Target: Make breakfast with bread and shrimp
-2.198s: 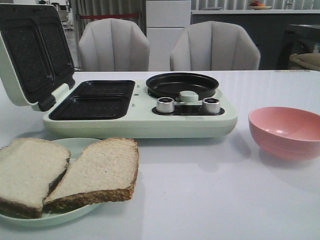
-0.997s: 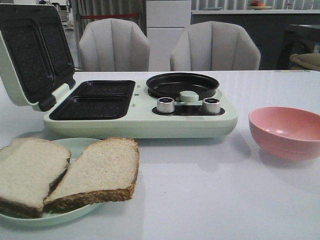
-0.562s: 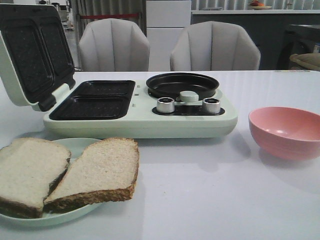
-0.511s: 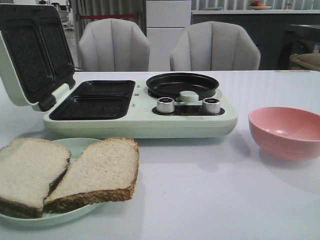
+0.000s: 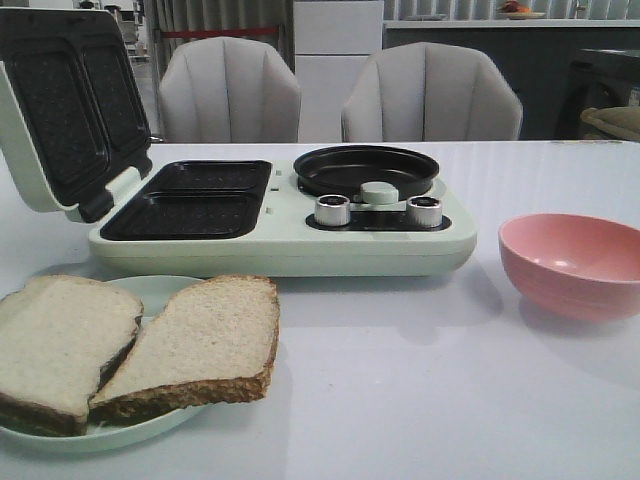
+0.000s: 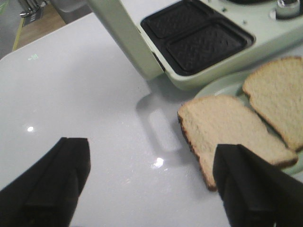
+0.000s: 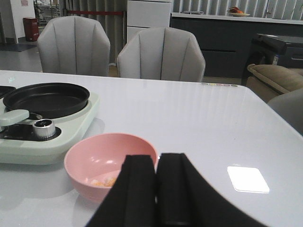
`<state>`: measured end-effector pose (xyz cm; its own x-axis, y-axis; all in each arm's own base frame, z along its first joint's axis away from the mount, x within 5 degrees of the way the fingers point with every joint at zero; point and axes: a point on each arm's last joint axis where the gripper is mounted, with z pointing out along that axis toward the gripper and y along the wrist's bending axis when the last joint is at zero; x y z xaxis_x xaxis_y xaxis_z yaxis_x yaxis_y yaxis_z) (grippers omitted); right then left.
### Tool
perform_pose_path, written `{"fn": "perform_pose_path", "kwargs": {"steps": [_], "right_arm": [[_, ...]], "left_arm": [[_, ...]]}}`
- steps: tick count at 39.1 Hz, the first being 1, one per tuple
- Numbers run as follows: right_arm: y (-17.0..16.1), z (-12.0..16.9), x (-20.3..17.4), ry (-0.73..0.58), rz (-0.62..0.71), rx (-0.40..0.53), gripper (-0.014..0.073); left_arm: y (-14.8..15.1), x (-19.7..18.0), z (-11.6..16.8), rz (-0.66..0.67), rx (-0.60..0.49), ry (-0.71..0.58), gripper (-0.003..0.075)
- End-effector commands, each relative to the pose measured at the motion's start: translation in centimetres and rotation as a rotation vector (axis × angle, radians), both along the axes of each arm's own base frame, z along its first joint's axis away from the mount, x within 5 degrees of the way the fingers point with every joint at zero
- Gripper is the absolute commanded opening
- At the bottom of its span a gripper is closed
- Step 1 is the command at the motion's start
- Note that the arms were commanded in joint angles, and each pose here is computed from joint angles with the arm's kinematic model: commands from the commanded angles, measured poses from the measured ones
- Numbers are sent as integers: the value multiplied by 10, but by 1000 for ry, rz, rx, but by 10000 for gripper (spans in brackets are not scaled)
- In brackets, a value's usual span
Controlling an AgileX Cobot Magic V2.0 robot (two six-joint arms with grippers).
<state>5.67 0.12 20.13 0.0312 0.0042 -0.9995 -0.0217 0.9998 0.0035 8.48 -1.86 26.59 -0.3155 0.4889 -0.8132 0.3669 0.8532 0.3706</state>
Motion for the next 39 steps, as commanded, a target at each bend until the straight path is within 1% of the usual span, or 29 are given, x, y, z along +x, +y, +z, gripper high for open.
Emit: {"fn": "perform_pose_path", "kwargs": {"steps": [1, 5, 11, 18, 27, 32, 39], "right_arm": [[0, 14, -3, -119, -7, -6, 142], [0, 14, -3, -119, -7, -6, 142], [0, 14, -3, -119, -7, -6, 142], [0, 14, -3, -119, -7, -6, 142], [0, 14, -3, -119, -7, -6, 142], [0, 14, -3, -119, -7, -6, 142], [0, 14, -3, -119, -7, -6, 142]], "left_arm": [[-6, 8, 7, -82, 141, -33, 585], [-12, 15, -1, -154, 295, 19, 585], [-29, 25, -11, -284, 500, 56, 585], [-47, 37, -25, -391, 690, 86, 585], [-62, 56, -48, -461, 894, 160, 585], [-70, 65, -61, -509, 987, 187, 585], [-82, 74, -76, -602, 1063, 191, 585]]}}
